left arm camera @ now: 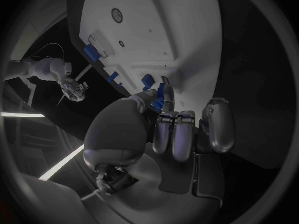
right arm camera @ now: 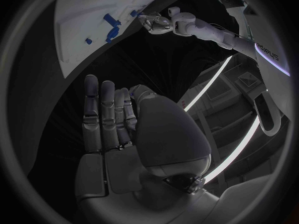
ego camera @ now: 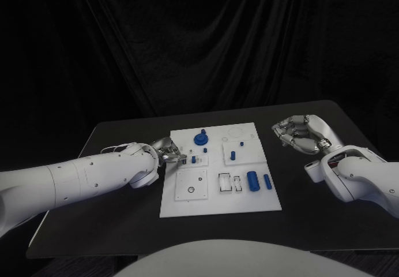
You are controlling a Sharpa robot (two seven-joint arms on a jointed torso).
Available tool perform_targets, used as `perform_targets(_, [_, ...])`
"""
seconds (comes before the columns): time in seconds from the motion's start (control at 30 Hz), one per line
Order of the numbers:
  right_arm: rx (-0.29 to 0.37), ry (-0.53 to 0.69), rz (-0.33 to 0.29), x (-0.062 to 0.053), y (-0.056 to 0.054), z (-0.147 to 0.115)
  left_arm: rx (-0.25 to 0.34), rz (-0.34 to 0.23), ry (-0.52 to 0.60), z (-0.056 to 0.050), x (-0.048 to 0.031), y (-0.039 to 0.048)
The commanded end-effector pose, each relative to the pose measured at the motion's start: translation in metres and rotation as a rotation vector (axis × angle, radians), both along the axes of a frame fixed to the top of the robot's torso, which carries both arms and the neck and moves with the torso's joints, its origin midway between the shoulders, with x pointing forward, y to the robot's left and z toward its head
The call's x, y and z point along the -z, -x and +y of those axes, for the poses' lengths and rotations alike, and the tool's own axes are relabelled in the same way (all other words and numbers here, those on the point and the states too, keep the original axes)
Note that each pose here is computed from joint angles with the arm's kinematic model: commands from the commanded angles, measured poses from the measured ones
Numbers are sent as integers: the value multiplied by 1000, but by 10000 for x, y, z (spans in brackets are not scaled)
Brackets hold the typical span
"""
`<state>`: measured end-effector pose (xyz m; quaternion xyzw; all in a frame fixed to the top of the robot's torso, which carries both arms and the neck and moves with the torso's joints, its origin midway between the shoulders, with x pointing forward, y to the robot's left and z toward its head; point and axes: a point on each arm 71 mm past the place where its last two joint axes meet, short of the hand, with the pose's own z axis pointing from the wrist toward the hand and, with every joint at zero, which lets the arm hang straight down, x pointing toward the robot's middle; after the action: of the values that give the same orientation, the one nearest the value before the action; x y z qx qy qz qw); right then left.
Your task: Assemble the parts on the task board
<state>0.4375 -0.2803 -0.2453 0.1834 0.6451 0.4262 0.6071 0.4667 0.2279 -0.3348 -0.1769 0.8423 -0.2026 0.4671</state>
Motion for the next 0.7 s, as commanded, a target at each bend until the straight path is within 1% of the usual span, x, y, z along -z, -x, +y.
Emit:
perform_targets(0.03, [2,4,13,15,8,1,17,10,1,-22,18,3])
perform_targets(0.27, [3,5,21,23,6,4,10,40,-17,-10,70,8])
perform_targets(0.47, [5,6,29,30,6,1,7,67,-25,-7,140,50])
perform_targets(0.7, [7,8,43,41,3,0,8,86,-31,-24,191,76])
